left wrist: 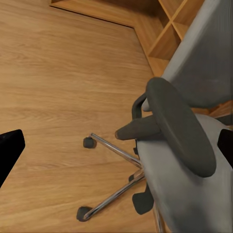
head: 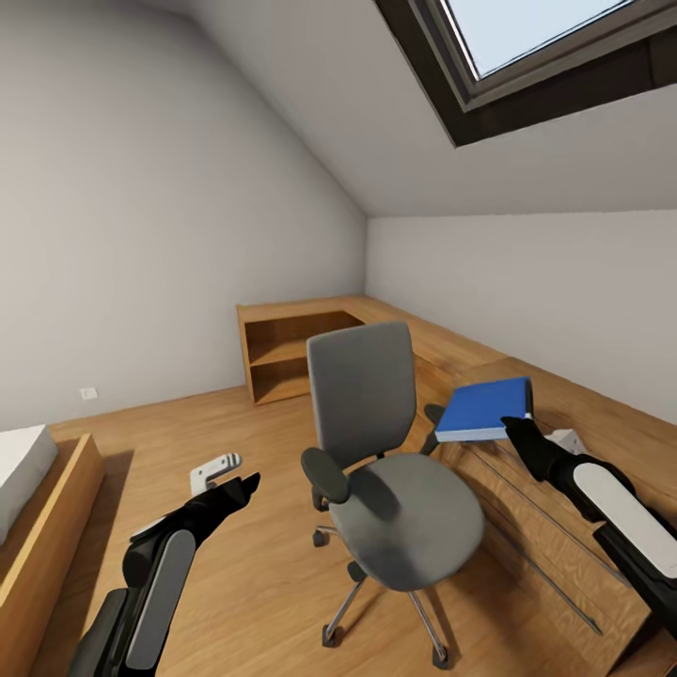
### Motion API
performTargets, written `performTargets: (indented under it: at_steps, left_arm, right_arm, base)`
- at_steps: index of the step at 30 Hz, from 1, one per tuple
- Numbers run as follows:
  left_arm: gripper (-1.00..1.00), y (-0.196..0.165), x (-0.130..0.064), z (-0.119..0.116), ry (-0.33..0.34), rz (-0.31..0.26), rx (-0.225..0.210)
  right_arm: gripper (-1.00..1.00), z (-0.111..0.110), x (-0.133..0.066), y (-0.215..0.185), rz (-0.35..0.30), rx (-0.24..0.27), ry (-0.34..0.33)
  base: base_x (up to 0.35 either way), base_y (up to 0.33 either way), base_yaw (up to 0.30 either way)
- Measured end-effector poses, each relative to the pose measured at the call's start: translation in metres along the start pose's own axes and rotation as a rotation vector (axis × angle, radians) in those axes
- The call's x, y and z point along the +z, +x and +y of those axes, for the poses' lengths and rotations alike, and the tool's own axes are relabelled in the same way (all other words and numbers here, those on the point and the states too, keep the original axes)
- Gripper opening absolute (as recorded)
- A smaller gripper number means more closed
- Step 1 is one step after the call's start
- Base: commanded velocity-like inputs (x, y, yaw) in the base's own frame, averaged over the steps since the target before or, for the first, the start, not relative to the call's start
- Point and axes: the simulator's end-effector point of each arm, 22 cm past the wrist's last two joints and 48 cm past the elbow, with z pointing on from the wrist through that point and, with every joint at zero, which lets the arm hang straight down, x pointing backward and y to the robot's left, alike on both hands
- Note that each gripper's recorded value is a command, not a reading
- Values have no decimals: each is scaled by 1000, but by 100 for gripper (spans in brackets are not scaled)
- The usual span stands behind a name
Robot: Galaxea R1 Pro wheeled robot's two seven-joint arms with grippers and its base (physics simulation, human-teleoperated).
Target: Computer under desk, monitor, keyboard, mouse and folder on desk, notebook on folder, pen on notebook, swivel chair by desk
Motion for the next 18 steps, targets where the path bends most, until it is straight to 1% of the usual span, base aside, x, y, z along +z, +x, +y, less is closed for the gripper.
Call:
performTargets:
  at_steps: [7, 12, 15, 17, 18]
  left_arm:
    - [100, -9, -5, -7, 1, 4, 2]
    - [100, -17, -8, -12, 5, 2, 2]
    - [100, -21, -11, -15, 7, 3, 2]
    - [100, -23, -12, -19, 14, 6, 7]
    - [100, -20, -13, -31, 34, 15, 25]
  right_arm:
    - [-100, 13, -6, -6, -2, -6, -4]
    - [-100, 33, -15, -9, -1, -9, -34]
    - [-100, 38, -17, -12, -1, -9, -35]
    - [-100, 41, -19, -14, -1, -9, -34]
    - [-100, 40, -19, -15, -1, -9, -25]
  base:
    - [0, 0, 0]
    - [0, 0, 0]
    - [0, 0, 0]
    - [0, 0, 0]
    - [0, 0, -26]
